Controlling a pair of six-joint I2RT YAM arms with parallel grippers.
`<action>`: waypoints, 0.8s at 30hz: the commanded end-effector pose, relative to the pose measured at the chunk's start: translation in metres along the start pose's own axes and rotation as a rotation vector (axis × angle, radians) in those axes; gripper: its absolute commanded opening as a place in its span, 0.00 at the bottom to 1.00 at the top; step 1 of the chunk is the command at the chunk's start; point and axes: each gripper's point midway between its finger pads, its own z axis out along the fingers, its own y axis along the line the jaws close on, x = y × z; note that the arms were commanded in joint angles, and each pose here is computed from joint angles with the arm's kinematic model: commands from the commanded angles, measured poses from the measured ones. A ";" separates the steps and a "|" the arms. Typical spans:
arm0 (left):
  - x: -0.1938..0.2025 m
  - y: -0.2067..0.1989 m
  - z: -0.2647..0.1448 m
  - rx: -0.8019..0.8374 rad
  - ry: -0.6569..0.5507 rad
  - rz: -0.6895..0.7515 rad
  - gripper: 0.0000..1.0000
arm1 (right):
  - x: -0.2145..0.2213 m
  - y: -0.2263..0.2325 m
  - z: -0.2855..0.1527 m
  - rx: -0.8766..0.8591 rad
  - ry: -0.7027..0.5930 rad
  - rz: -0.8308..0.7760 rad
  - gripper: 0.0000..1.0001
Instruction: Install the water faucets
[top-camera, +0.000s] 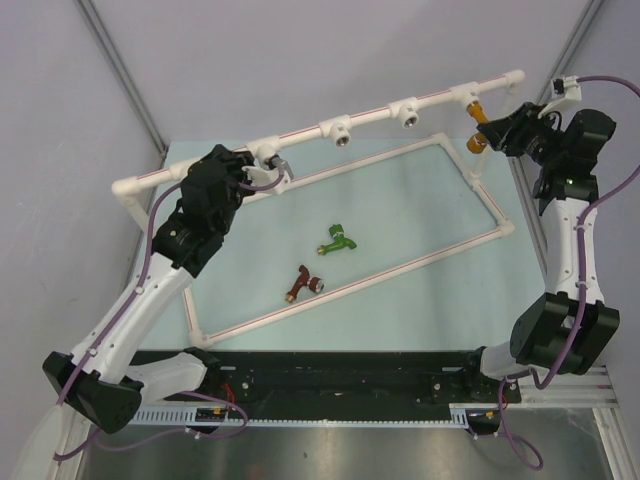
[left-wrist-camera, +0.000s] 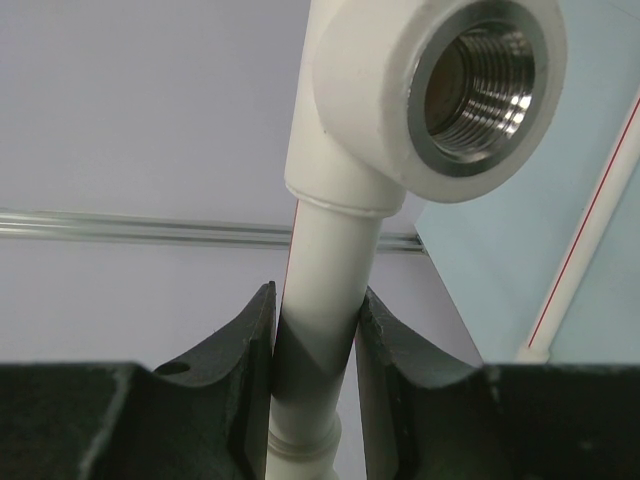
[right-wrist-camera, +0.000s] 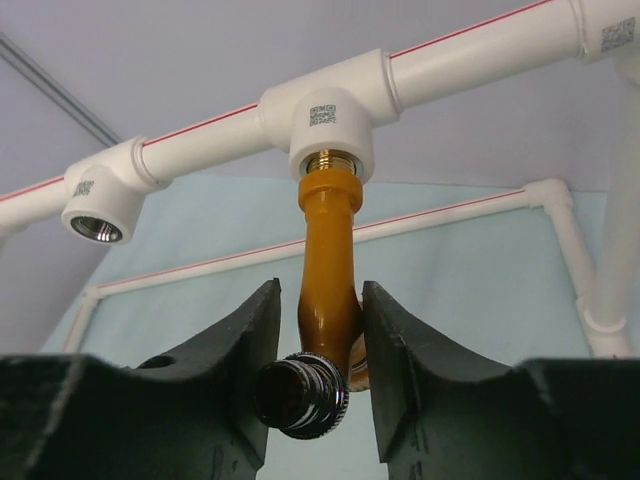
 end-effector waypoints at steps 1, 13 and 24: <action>-0.007 0.011 -0.012 -0.022 -0.043 -0.102 0.00 | -0.023 0.033 0.001 -0.139 -0.049 0.087 0.37; -0.007 0.011 -0.012 -0.022 -0.043 -0.100 0.00 | -0.030 0.021 -0.003 -0.155 -0.109 0.484 0.04; -0.007 0.011 -0.012 -0.020 -0.043 -0.103 0.00 | -0.031 0.033 -0.016 -0.128 -0.125 0.307 0.85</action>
